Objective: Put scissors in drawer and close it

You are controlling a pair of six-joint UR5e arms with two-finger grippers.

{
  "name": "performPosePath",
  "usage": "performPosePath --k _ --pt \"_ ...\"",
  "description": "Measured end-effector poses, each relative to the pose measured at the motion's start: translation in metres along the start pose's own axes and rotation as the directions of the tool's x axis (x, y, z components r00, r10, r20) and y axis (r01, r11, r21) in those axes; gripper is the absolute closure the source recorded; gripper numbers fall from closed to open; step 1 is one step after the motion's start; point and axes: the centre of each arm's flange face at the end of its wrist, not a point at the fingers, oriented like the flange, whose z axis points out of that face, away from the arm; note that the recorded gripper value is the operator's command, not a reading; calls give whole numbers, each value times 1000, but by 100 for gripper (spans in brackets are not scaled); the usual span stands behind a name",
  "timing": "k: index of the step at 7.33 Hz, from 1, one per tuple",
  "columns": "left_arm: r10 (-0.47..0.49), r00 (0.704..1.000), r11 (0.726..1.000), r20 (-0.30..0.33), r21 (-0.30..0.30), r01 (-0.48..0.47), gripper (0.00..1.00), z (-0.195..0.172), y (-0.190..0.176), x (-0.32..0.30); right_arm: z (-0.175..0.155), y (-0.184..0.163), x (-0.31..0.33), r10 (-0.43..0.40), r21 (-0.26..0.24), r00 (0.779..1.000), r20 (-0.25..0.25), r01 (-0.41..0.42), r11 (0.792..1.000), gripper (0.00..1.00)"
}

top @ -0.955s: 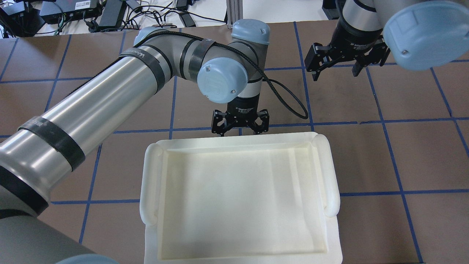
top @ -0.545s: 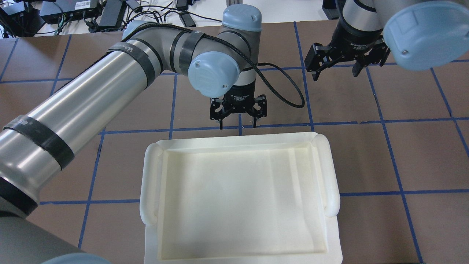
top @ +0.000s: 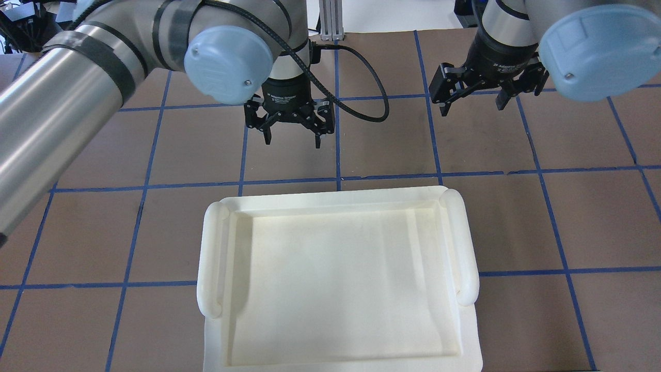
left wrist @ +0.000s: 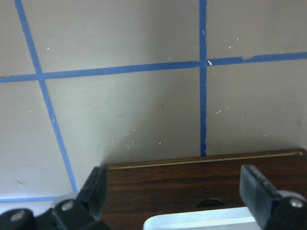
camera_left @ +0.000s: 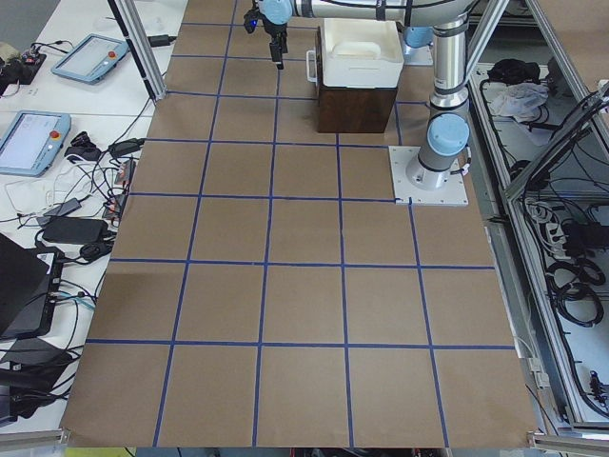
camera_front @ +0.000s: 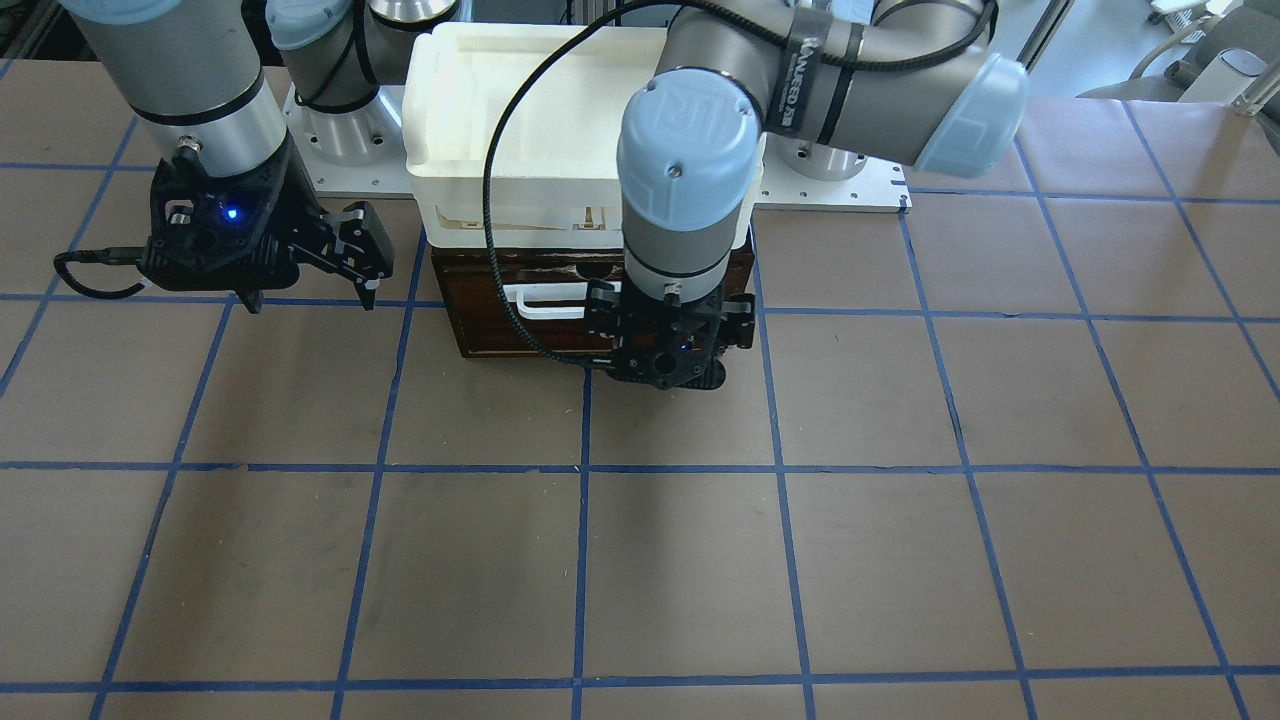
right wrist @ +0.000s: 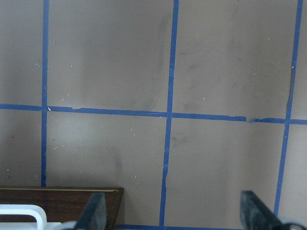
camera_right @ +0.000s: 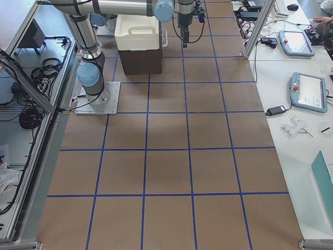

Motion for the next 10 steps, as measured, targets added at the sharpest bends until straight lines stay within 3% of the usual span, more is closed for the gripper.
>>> performPosePath --k 2,6,8,10 --pt "16 1000 999 -6 28 -15 0 -38 23 -42 0 0 0 0 0 1000 0 0 1000 0" --pt "-48 998 987 -30 154 52 0 -99 63 -86 0 0 0 0 0 1000 0 0 1000 0" --pt "-63 997 983 -34 172 68 0 -93 73 -90 0 0 0 3 -1 1000 -3 -3 1000 0" --pt "-57 998 971 -36 230 64 0 -79 83 -91 0 0 0 4 -1 1000 -4 -4 1000 0"
